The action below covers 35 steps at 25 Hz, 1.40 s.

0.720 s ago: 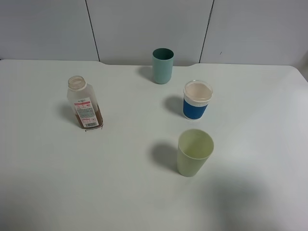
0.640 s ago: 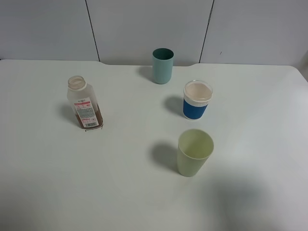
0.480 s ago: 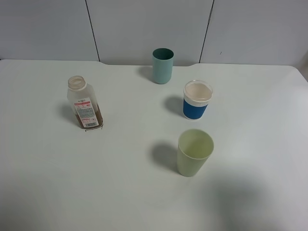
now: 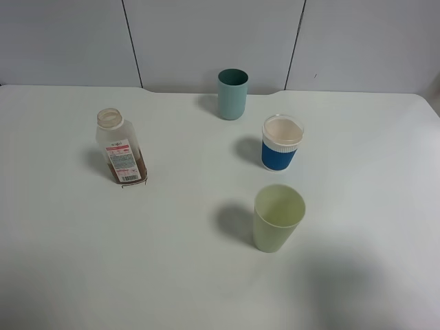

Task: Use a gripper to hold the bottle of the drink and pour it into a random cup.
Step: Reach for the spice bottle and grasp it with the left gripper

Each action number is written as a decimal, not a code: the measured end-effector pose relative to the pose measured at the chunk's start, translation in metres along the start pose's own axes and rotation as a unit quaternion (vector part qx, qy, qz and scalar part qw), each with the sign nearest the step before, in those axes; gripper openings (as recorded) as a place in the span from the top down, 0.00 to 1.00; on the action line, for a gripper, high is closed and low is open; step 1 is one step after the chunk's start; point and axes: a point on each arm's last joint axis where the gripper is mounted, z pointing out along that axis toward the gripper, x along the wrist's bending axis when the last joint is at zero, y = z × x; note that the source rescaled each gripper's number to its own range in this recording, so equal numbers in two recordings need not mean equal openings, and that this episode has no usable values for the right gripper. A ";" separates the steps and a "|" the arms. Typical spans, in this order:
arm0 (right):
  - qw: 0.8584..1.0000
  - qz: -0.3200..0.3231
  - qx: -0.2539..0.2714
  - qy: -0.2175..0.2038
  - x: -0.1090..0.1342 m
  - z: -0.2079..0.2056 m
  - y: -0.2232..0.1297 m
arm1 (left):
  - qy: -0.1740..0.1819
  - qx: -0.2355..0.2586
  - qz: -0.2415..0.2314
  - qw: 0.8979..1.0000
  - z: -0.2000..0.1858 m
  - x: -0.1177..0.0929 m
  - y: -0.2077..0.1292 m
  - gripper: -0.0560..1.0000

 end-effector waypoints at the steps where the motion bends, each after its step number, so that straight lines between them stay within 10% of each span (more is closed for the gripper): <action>1: 1.000 0.000 0.000 0.000 0.000 0.000 0.000 | 0.000 0.000 0.000 1.000 0.000 0.000 0.000 0.09; 35: 1.000 0.000 0.000 0.000 0.000 0.000 0.000 | 0.000 0.000 0.000 1.000 0.000 0.000 0.000 0.09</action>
